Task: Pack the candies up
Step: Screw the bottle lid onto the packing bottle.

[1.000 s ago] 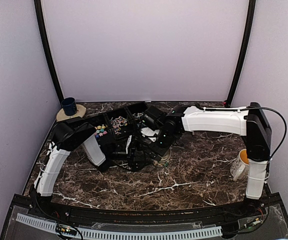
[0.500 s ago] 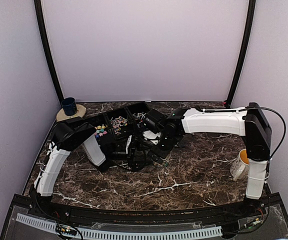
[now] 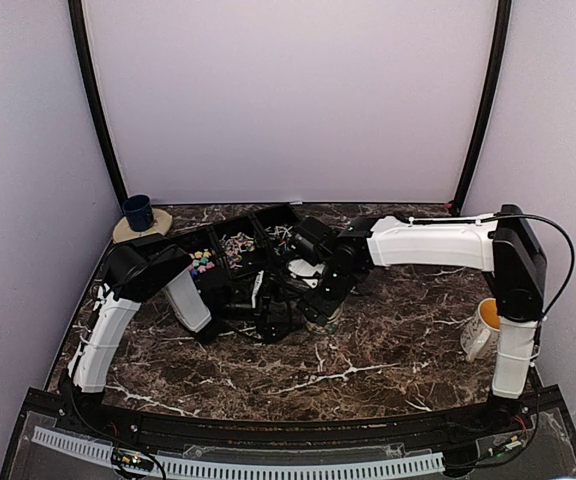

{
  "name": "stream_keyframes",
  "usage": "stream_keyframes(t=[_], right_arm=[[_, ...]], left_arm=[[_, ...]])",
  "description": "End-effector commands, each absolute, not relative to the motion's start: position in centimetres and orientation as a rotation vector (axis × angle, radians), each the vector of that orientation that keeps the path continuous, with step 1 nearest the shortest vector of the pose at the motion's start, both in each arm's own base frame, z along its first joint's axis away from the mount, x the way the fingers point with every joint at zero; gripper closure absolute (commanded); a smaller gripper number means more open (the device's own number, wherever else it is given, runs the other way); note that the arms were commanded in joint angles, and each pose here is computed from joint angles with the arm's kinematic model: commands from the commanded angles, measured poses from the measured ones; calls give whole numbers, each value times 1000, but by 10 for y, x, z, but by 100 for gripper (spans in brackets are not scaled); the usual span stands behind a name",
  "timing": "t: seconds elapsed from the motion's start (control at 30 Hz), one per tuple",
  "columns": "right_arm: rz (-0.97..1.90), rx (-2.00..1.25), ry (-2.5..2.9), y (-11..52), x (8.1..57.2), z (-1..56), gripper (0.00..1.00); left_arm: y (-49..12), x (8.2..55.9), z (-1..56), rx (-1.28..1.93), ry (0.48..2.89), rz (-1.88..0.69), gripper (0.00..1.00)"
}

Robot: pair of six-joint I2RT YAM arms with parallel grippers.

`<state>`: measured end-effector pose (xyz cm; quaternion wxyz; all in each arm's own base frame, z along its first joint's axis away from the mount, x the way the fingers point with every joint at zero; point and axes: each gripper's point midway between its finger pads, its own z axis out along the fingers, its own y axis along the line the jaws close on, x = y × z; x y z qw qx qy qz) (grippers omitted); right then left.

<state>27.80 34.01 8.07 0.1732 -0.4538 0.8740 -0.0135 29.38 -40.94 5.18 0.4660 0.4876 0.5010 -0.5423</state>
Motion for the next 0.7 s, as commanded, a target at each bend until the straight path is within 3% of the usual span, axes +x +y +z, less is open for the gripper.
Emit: stream_keyframes(t=[0.0,0.67], right_arm=[[49,-1208,2462,337,285,98,17],[189,-1182,2413,320,288,103,17]], left_arm=[[-387,277,-32,1186,1542,-1432,1],[-416,285,-66,1314,1676,-1318,1]])
